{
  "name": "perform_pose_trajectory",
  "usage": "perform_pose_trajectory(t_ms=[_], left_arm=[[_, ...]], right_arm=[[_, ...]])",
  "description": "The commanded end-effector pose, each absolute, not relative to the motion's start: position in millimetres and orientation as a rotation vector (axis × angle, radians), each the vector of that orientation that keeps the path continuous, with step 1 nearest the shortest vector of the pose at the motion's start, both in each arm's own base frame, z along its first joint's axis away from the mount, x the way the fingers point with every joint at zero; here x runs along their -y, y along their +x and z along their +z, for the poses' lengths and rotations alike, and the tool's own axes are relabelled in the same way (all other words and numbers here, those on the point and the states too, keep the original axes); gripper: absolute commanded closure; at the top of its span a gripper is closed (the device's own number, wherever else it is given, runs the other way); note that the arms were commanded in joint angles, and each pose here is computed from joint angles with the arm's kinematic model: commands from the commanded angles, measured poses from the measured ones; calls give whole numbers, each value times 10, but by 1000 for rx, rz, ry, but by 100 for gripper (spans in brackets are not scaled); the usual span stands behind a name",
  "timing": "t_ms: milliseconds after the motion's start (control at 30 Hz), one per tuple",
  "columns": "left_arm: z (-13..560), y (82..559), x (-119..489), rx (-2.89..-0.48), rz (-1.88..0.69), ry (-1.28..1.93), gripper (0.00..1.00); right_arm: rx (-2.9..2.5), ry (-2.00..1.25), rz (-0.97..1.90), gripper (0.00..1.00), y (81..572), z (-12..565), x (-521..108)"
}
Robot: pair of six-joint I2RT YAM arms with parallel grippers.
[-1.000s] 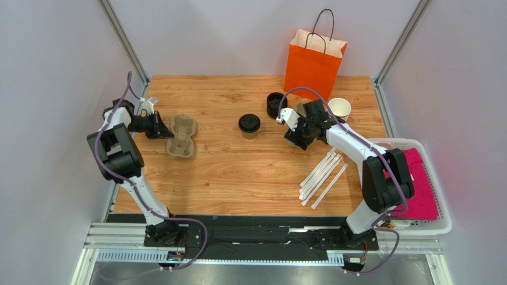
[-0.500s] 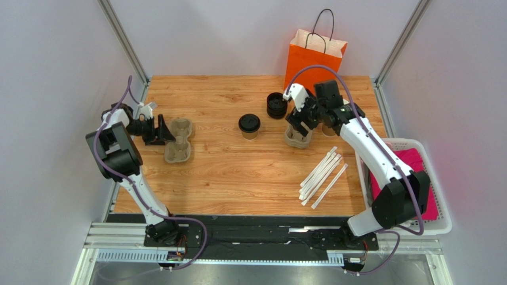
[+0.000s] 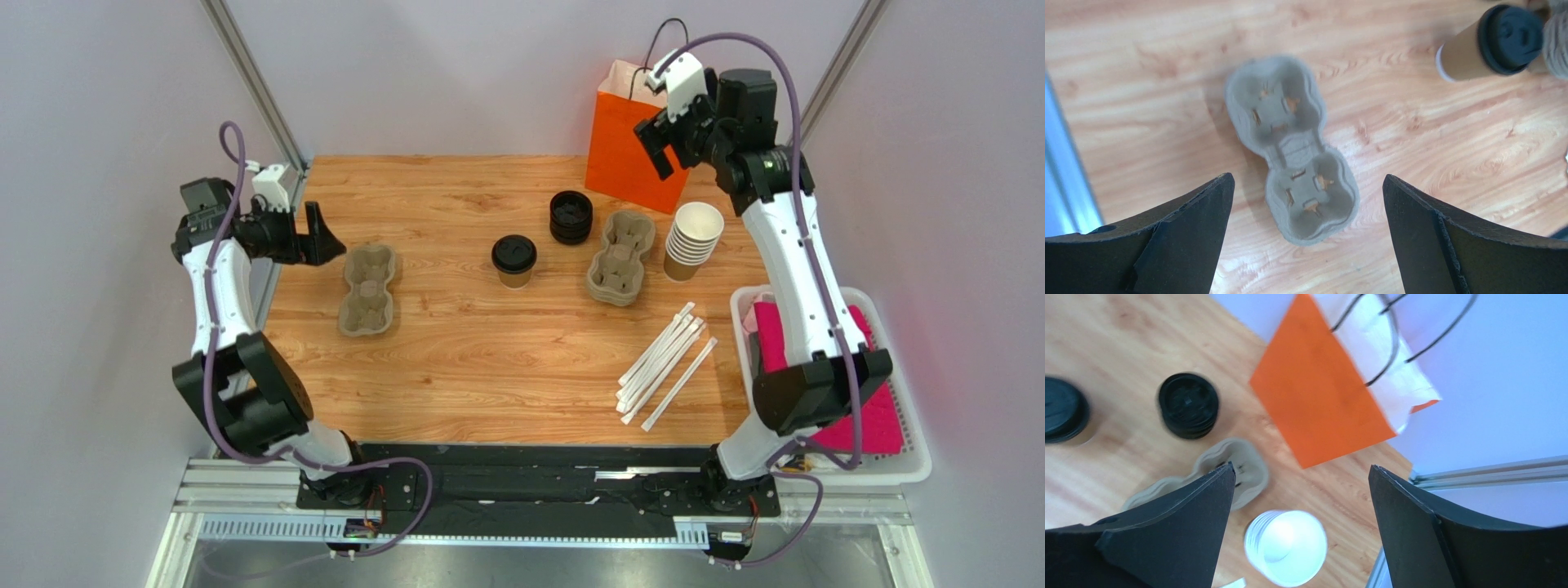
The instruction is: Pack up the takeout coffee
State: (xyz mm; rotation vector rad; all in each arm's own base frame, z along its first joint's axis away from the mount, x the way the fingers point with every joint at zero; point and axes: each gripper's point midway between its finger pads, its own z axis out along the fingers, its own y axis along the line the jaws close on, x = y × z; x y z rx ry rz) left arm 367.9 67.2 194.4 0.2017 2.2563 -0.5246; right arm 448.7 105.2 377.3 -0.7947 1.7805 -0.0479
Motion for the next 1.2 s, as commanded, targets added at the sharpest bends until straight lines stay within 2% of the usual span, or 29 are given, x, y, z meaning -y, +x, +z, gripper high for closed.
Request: perform_pose_trajectory(t_ms=[0,167,333,733,833,933,1067,1167], left_arm=[[2393,3666,-594,-2095,-466,277,1],[2582,3567,-470,-2043,-494,292,1],[2698,3458,-332,-2010,-533,297,1],[2739,3440,-301,-1998,-532,300,1],[2751,3457,-303,-1996,-545,288,1],[2775,3471,-277,-1993,-576,272,1],[2830,3498,-265,-1979,-601,254,1],[2868,3516,-262,-1971,-605,250,1]], right_arm=[[-1796,-703,-116,13,4933,3826,-851],[-1755,-674,-177,12,5372,3910,-752],[-1731,-712,-247,13,5759,3673,-730],[-1780,-820,-266,18,6063,3005,-657],[-1790,-832,-277,25,6094,2931,-608],[-1794,-838,-280,44,6103,2900,-570],[-1783,-859,-289,57,6096,2920,-544],[-1771,-886,-296,71,6066,2939,-526]])
